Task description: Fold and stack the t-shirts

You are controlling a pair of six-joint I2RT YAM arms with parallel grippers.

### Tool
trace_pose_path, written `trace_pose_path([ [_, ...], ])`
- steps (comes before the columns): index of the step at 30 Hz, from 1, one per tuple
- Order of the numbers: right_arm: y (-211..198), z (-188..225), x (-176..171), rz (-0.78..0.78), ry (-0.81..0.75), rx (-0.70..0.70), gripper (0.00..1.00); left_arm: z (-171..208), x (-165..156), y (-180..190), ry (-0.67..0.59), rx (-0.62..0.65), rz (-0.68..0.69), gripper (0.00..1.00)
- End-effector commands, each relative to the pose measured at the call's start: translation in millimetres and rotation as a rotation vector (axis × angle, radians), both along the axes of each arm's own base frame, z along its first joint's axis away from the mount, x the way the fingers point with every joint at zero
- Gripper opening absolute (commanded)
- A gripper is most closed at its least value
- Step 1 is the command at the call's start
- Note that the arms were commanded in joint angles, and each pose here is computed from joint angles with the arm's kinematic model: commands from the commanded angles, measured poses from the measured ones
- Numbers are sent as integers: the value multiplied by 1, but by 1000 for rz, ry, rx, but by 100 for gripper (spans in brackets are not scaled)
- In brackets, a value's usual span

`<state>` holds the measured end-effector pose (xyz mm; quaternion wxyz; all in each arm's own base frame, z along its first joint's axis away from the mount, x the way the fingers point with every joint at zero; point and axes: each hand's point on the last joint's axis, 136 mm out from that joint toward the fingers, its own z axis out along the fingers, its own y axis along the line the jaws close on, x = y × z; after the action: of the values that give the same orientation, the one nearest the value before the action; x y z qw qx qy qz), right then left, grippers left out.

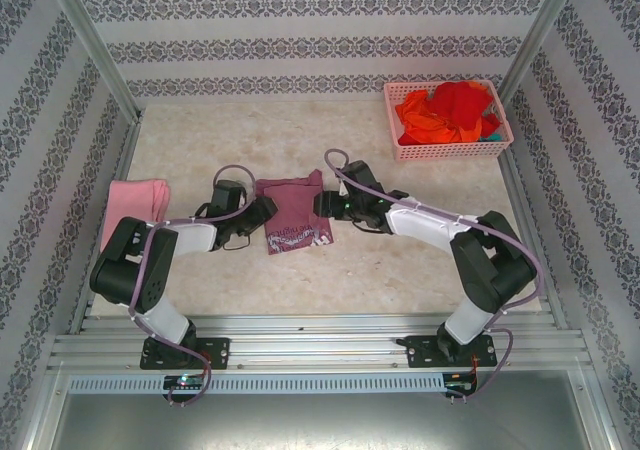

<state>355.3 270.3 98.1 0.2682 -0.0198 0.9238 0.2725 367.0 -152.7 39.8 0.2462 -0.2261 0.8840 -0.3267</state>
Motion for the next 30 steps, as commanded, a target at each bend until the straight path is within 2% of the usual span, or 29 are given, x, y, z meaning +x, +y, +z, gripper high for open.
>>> trace_pose_path([
  [1,-14,-1,31,-43,-34,-58,60,-2,-9,-8,15,13,-40,60],
  [7,8,-15,63,6,16,-15,55,15,8,-2,-27,144,-87,63],
  [10,23,-26,72,39,58,21,52,11,18,-6,-15,160,-109,63],
  [12,31,-33,75,47,84,37,45,5,24,-10,0,156,-123,61],
  [15,33,-39,74,36,114,47,33,2,33,-17,10,138,-133,50],
  [17,33,-39,73,39,121,53,21,4,38,-18,6,137,-130,40],
  [19,34,-37,71,45,120,53,10,8,43,-19,-5,145,-136,37],
  [21,34,-34,69,57,116,50,0,11,46,-17,-14,165,-142,29],
  [25,35,-23,66,92,86,46,0,13,47,-15,-16,188,-144,7],
  [30,41,5,58,155,-15,5,0,26,38,-9,-45,189,-124,3],
])
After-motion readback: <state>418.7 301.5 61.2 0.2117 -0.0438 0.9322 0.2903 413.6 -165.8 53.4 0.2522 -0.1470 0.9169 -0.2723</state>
